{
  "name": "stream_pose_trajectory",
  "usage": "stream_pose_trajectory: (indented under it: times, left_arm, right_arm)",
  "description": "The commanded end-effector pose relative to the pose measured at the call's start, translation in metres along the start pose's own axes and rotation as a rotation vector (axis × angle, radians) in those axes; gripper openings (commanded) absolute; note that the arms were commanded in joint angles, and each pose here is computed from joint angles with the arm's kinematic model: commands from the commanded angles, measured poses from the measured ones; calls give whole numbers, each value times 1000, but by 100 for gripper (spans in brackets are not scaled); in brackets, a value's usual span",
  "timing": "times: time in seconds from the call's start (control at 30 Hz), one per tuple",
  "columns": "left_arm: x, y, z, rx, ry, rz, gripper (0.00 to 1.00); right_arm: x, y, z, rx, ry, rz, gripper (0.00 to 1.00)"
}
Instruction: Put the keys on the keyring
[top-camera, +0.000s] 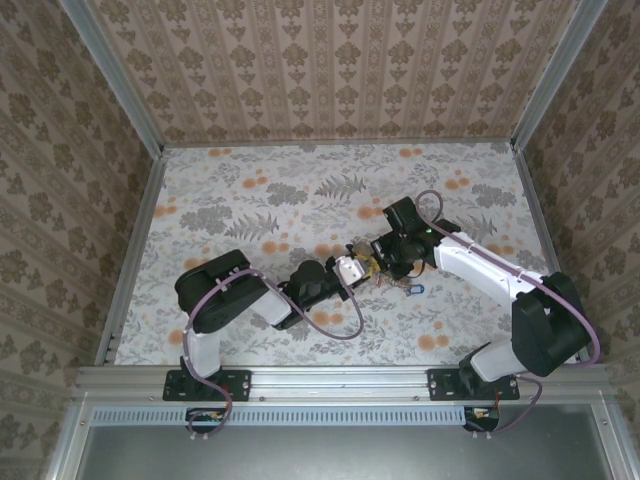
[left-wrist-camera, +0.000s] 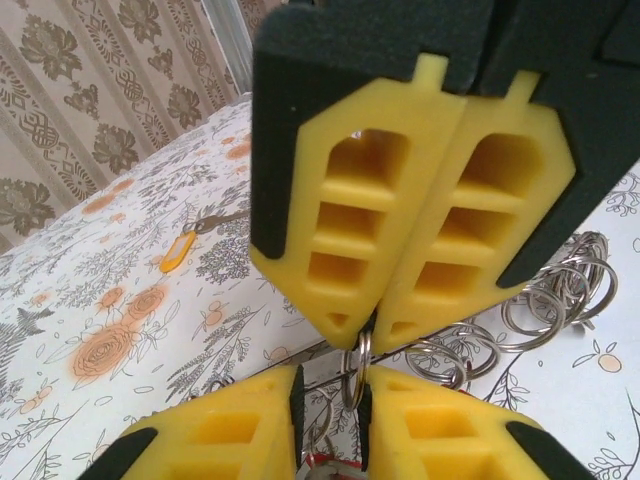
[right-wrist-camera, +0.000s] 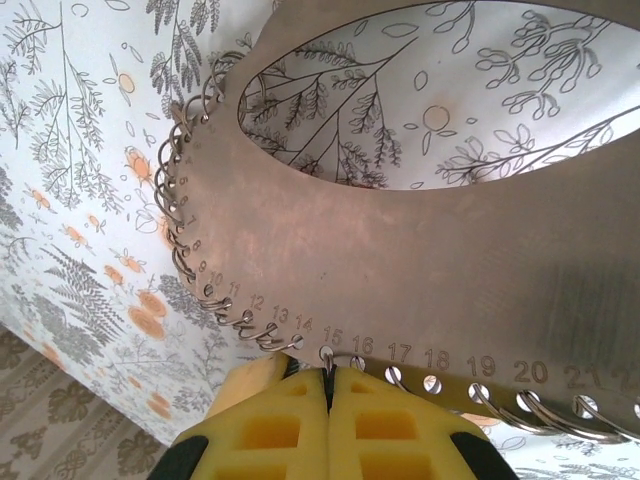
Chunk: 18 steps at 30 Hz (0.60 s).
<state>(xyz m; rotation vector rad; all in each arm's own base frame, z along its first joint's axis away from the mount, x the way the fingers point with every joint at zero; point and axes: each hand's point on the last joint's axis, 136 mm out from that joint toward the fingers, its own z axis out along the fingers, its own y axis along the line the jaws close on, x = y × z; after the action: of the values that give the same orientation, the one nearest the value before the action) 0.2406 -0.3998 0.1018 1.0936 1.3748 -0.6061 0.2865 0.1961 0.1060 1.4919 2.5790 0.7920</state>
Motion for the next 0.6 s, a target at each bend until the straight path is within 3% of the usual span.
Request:
stream_pose_trajectory:
  times: [0.0, 0.17, 0.3, 0.37, 0.4, 0.47, 0.57]
  left_arm:
    - [-8, 5, 5, -2, -38, -28, 21]
    - [-10, 1, 6, 17, -43, -16, 18]
    - [-13, 0, 3, 24, -50, 4, 1]
    - [-14, -4, 1, 46, -57, 17, 0]
    - [-16, -7, -1, 63, -63, 29, 0]
    - [-18, -11, -4, 86, -72, 43, 0]
    - [-20, -16, -10, 116, -83, 57, 0]
  right_arm:
    - [14, 2, -5, -17, 58, 13, 0]
    - [16, 2, -4, -13, 58, 15, 0]
    - [20, 1, -3, -7, 66, 18, 0]
    - [21, -1, -3, -5, 72, 14, 0]
    - [21, -3, -5, -3, 75, 4, 3]
    - [13, -7, -10, -1, 52, -39, 21]
    - [-2, -2, -30, -80, -1, -172, 37]
